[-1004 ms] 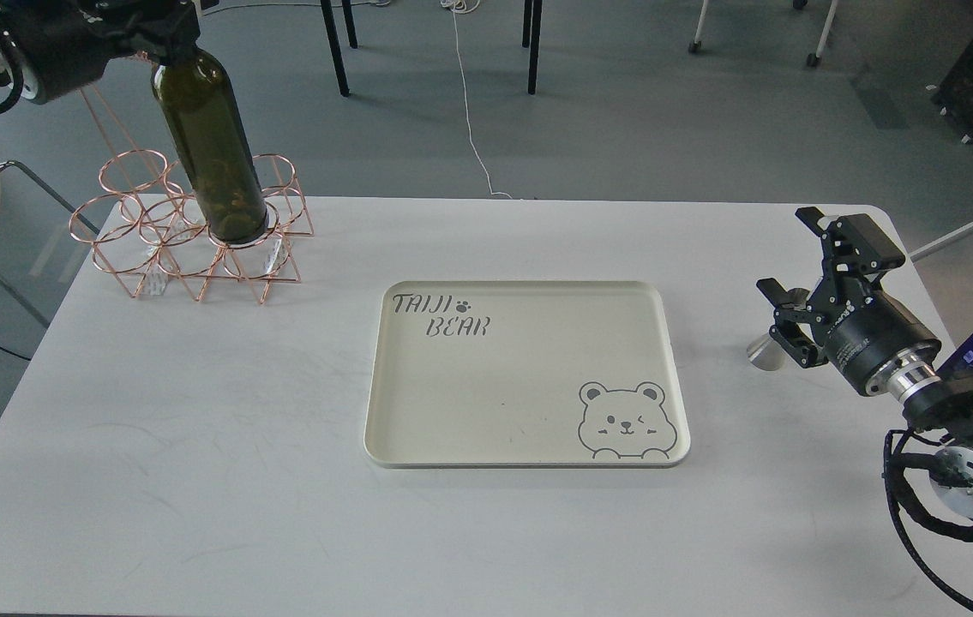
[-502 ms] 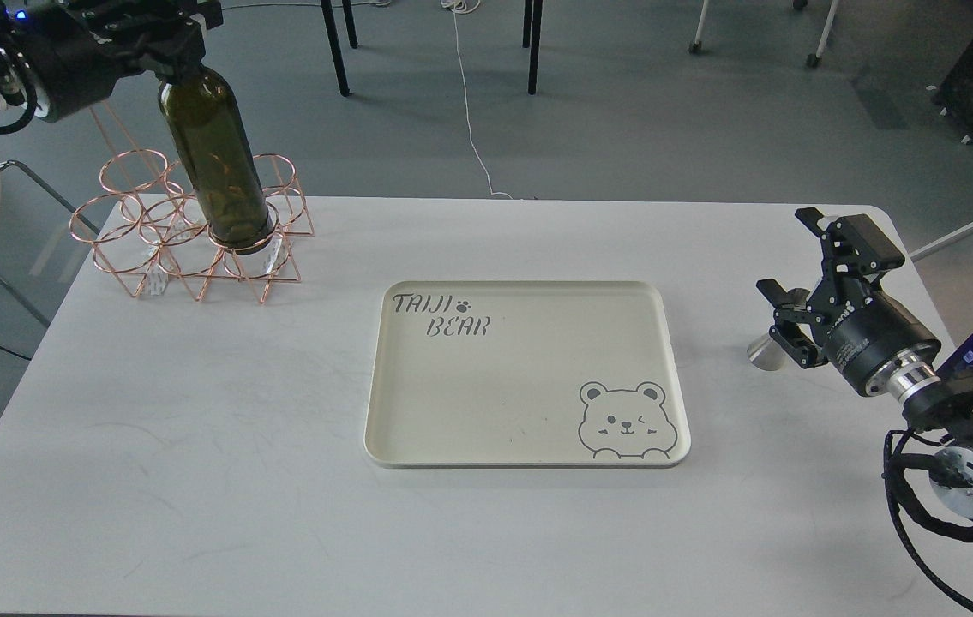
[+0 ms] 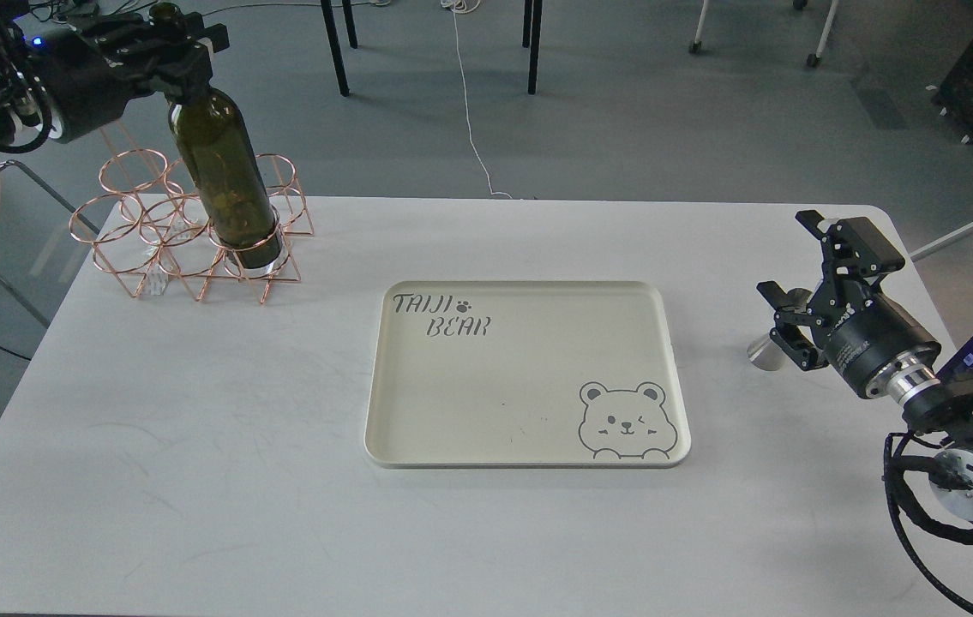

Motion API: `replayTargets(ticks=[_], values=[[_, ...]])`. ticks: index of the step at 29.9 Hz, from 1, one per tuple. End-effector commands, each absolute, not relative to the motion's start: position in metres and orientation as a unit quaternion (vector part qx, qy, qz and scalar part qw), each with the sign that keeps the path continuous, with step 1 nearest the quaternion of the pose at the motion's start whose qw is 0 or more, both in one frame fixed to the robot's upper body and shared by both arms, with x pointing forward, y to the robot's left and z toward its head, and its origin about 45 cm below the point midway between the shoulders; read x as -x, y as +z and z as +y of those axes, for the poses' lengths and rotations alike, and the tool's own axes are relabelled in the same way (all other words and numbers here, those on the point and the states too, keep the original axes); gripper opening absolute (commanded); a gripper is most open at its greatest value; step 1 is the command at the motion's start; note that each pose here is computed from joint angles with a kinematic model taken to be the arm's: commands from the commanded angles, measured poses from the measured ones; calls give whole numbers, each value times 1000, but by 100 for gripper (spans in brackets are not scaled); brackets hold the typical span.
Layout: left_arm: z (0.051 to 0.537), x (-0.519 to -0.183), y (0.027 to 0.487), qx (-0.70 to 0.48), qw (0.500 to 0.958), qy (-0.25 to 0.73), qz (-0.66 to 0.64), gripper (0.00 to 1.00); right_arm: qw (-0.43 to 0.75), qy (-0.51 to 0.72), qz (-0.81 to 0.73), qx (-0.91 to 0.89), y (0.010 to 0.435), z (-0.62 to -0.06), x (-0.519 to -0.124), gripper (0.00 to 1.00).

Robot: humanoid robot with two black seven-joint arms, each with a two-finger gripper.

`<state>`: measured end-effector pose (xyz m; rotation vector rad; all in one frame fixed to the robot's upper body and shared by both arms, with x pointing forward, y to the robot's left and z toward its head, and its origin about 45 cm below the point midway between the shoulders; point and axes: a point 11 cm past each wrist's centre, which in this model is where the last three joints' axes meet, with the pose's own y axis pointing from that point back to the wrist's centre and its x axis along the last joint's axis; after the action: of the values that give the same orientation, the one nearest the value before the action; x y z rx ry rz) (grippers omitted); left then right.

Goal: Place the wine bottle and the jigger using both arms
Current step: 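Lower the bottle into a slot of the copper rack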

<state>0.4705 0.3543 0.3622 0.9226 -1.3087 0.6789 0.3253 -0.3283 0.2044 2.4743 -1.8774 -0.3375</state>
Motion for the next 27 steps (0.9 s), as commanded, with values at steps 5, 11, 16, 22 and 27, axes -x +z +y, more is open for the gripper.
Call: replayTargets(ticks=[5,11,16,22,27], values=[[353,-472,356,-408,649,297,-570,20,10,-108,-602,-791,203,-329,-325,99],[354,-470,350,-413,651,292,-566,25,11,-109,-601,-791,203,-329,-325,99],[357,-469,345,-416,653,292,-561,30,13,-111,-602,-791,201,-329,-323,99],[360,-467,336,-420,658,291,-553,41,15,-113,-602,-791,199,-330,-322,99],[362,-466,334,-412,655,302,-557,41,15,-113,-602,-791,199,-330,-322,99]])
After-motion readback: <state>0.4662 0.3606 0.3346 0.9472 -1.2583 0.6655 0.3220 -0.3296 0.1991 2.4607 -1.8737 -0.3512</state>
